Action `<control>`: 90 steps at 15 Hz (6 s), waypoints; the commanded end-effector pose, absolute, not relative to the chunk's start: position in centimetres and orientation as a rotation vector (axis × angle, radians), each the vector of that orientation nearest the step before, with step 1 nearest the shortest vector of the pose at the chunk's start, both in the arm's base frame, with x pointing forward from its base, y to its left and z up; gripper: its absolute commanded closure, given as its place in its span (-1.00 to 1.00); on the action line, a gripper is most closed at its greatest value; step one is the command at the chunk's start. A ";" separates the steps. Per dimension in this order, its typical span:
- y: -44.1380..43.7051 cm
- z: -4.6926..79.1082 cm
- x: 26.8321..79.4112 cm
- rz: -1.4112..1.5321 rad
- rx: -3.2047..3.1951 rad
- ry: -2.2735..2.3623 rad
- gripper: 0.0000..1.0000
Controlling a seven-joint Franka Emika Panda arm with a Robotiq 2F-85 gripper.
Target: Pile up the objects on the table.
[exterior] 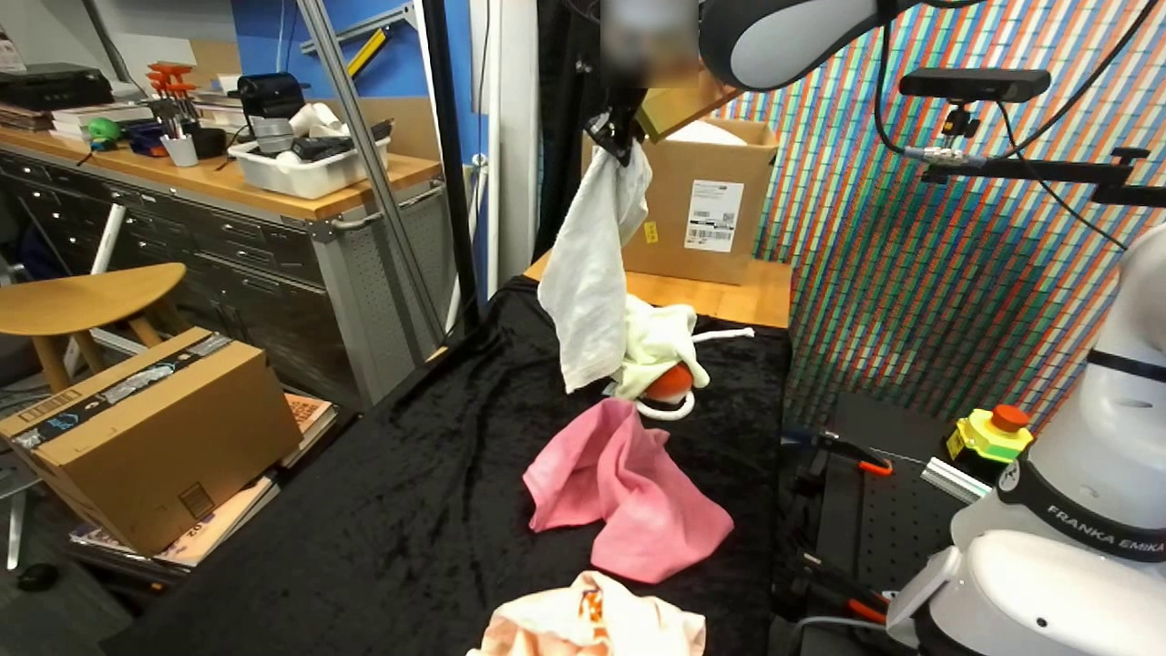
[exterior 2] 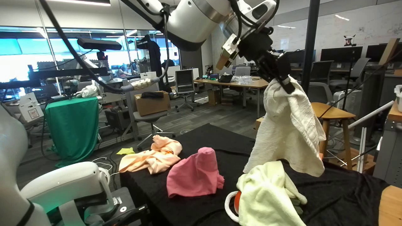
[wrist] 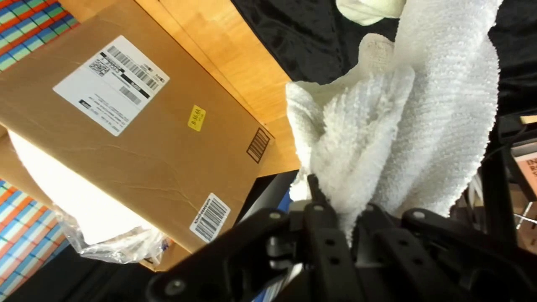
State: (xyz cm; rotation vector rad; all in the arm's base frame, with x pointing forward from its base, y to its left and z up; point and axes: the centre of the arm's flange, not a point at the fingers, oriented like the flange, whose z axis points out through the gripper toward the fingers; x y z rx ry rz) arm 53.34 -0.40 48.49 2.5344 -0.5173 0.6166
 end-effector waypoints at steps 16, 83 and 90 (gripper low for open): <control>-4.1 48.2 49.1 0.478 2.558 -0.550 -0.78; 14.2 24.0 51.5 0.055 2.672 0.910 0.96; 10.7 30.4 49.2 0.323 2.647 0.501 0.95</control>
